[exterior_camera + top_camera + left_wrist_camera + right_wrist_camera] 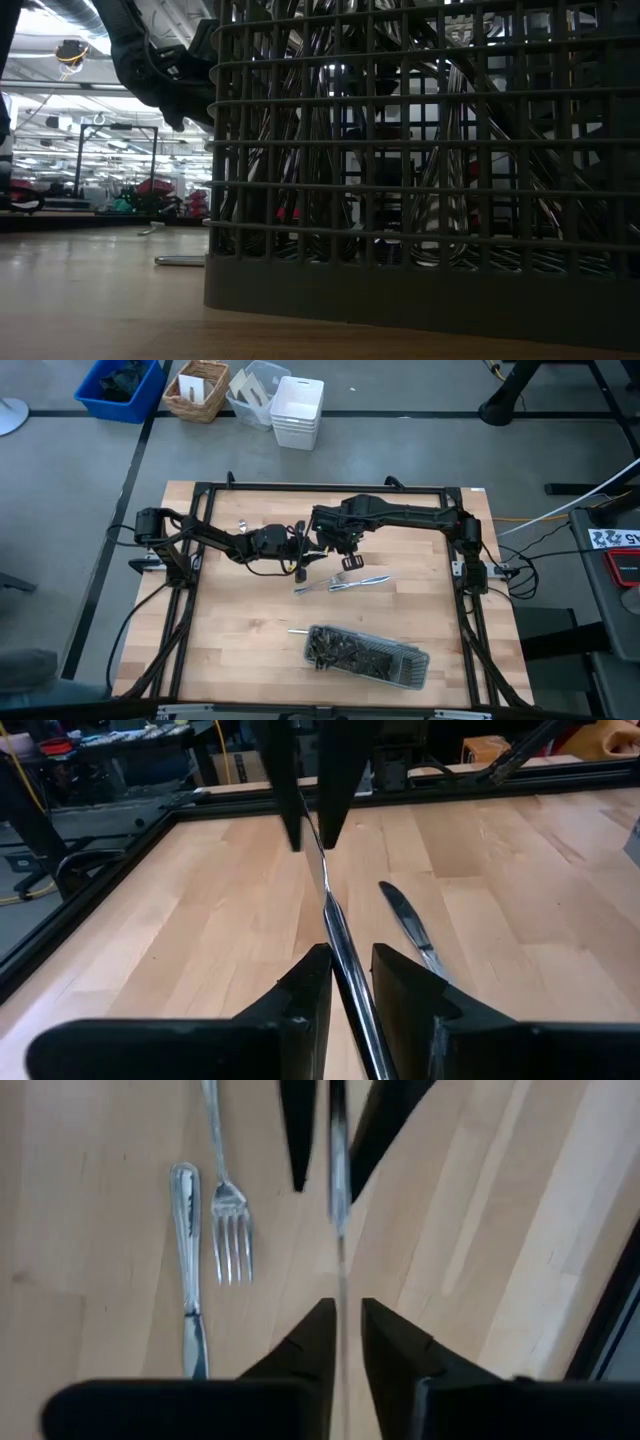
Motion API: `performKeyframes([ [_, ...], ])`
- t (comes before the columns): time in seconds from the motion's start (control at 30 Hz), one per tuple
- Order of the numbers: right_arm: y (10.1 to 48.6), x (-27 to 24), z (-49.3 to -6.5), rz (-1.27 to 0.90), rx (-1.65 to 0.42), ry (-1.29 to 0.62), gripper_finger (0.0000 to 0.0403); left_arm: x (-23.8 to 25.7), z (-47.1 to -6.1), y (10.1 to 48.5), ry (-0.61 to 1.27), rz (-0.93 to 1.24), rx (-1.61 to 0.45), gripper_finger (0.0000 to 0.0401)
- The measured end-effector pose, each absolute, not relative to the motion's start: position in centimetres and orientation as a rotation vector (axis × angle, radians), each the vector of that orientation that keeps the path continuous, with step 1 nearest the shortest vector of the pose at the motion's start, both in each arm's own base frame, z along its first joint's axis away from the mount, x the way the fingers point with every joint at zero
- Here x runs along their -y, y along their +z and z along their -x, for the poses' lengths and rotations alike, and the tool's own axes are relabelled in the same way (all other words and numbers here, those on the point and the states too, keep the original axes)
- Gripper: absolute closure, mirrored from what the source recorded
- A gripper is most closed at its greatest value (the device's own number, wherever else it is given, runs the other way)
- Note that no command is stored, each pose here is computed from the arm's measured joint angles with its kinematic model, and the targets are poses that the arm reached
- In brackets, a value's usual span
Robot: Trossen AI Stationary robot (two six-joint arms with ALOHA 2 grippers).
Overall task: Sort silverware
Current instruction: Put the knife into the gray silverware rack
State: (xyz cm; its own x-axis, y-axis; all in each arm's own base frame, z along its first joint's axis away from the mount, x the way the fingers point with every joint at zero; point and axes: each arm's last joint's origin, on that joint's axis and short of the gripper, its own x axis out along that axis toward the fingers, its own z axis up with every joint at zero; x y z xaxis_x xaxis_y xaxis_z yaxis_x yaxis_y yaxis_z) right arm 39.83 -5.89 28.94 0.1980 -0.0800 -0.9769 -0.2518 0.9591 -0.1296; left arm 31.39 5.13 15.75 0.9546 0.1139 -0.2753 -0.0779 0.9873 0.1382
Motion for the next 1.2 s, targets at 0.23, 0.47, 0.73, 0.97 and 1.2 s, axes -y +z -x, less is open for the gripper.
performKeyframes([
  [0.23,28.9,5.9,-39.8,0.285,-1.377,0.121,0.0314,-5.1,-31.4,15.8,0.098,-0.123,-0.286,0.0338],
  [0.47,30.5,5.8,-37.5,0.272,-1.484,0.058,0.0327,-5.1,-31.4,15.8,0.102,-0.085,-0.284,0.0338],
  [0.73,35.6,5.3,-34.1,0.261,-1.341,0.002,0.0331,-5.1,-31.4,15.8,0.106,-0.05,-0.277,0.0338],
  [0.97,40.4,4.7,-29.6,0.259,-1.183,-0.044,0.0331,-5.1,-31.4,15.8,0.11,-0.019,-0.275,0.0338],
  [1.2,41.9,3.8,-23.9,0.207,-1.007,-0.117,0.0331,-4.9,-31.5,15.9,0.106,-0.02,-0.268,0.0338],
])
